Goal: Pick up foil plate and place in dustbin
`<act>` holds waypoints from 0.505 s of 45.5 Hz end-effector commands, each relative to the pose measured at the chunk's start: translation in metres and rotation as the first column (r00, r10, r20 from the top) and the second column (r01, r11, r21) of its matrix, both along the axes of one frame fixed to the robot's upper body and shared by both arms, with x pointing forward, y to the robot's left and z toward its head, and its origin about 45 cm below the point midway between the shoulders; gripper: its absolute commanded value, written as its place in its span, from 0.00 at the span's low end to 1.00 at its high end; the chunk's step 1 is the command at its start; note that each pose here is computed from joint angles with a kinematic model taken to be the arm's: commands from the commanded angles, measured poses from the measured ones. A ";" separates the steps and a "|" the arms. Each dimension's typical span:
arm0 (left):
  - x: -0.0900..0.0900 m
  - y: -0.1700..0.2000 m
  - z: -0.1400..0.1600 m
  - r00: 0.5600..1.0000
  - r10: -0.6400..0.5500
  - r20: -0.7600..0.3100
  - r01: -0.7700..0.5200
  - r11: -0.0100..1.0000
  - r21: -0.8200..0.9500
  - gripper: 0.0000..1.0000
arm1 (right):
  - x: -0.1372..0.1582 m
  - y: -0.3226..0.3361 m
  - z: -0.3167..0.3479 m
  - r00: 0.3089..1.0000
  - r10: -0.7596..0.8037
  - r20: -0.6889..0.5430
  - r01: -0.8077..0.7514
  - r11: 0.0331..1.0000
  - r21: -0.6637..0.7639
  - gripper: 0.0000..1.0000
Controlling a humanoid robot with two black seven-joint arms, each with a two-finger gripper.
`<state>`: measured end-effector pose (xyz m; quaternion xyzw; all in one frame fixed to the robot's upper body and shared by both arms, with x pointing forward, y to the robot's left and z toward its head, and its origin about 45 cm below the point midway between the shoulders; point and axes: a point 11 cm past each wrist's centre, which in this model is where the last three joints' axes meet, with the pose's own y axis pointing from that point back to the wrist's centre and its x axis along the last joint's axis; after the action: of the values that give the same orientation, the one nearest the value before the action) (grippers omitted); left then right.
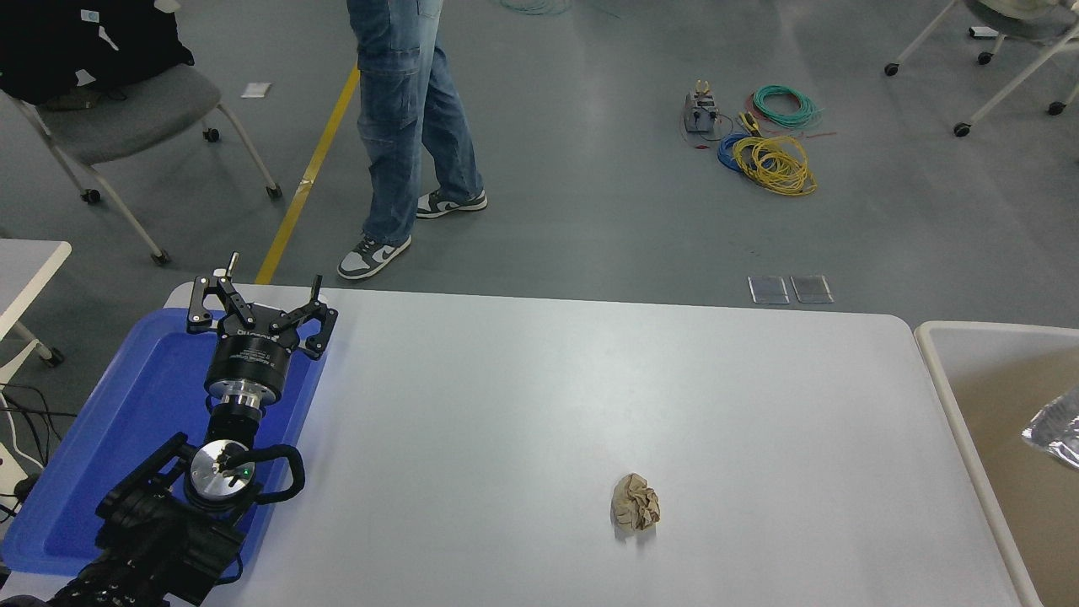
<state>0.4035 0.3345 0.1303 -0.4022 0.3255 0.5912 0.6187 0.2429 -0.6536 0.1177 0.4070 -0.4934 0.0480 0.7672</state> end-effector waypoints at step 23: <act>0.000 0.000 0.000 1.000 0.000 0.000 0.000 1.000 0.000 1.00 | 0.012 -0.008 0.021 0.998 -0.012 0.065 0.014 1.000 -0.021 1.00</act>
<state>0.4035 0.3345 0.1303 -0.4022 0.3255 0.5912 0.6187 0.2449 -0.6544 0.1203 0.4025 -0.5088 0.0501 0.7593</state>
